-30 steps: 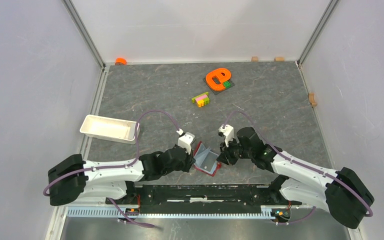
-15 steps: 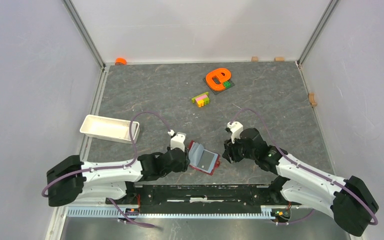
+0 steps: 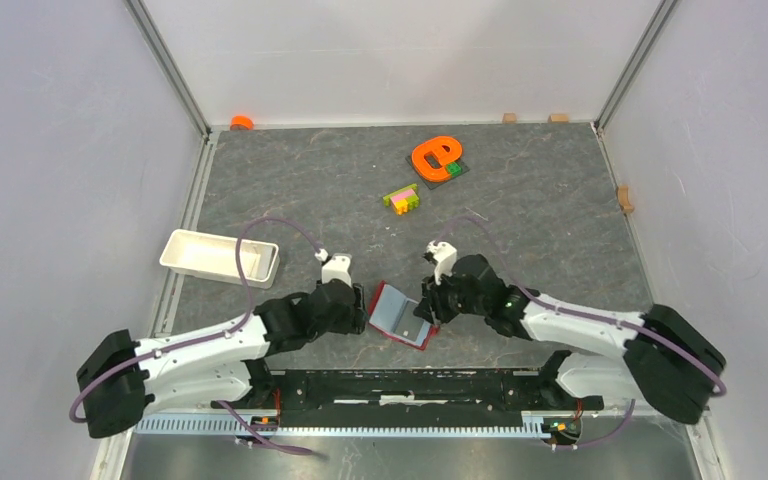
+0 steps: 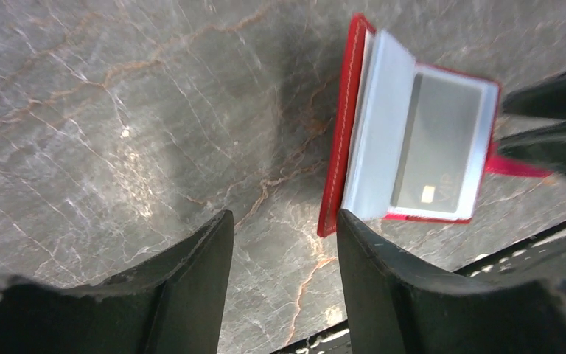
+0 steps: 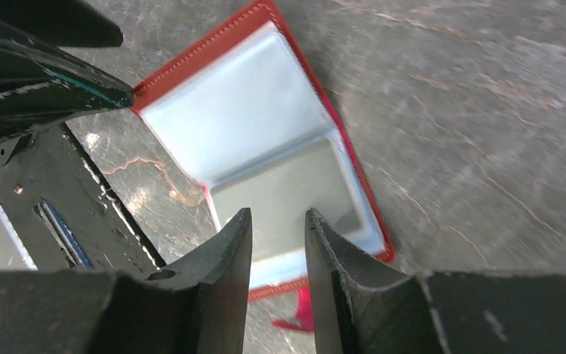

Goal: Put the credit cards into the card holder
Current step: Open the card holder at the center of the board, then pick up the credit card from the storage box.

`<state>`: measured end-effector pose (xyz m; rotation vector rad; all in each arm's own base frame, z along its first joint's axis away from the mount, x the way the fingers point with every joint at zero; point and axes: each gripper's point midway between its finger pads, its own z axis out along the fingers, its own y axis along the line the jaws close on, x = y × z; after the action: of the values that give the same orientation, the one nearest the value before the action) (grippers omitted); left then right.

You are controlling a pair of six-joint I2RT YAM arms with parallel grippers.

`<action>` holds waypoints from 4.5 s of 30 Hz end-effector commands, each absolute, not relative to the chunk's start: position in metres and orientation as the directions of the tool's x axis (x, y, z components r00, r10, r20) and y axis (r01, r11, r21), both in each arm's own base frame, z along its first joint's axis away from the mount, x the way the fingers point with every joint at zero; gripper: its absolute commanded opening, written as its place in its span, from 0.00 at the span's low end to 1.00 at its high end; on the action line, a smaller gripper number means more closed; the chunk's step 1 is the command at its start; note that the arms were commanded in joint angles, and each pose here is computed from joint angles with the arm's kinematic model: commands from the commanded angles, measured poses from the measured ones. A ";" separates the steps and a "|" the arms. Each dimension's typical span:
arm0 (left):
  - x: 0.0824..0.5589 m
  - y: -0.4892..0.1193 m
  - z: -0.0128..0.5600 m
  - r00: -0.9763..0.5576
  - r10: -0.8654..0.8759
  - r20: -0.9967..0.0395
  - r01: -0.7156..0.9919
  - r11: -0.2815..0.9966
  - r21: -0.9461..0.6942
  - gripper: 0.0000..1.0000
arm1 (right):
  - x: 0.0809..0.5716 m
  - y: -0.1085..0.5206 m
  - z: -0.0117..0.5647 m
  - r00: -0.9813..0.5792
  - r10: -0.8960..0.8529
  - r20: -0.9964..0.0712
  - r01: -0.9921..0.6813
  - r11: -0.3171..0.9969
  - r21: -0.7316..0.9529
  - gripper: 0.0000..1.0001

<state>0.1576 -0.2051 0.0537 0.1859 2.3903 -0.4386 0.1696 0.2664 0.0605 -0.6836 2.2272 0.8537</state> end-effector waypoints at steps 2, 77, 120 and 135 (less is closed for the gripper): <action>0.169 -0.207 0.099 -0.762 -0.028 -0.647 0.268 0.895 -0.355 0.63 | 0.186 0.327 0.097 -0.581 -0.188 -0.792 -0.728 0.554 0.403 0.36; 0.295 -0.008 0.065 -0.913 -0.187 -0.364 -0.116 0.971 -0.207 0.92 | 0.229 0.282 0.138 -0.419 -0.200 -0.886 -0.828 0.484 0.282 0.58; 0.293 -0.023 0.064 -0.924 -0.151 -0.350 -0.077 0.974 -0.214 0.91 | 0.230 0.280 0.121 -0.474 -0.205 -0.856 -0.817 0.464 0.342 0.58; 0.293 -0.024 0.073 -0.907 -0.158 -0.390 -0.073 0.972 -0.224 0.70 | 0.231 0.279 0.118 -0.484 -0.207 -0.850 -0.814 0.464 0.351 0.57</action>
<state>0.2850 -0.0207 0.0610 -0.2186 2.7614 -0.2646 0.2281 0.2755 0.1115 -0.8458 1.9920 0.9874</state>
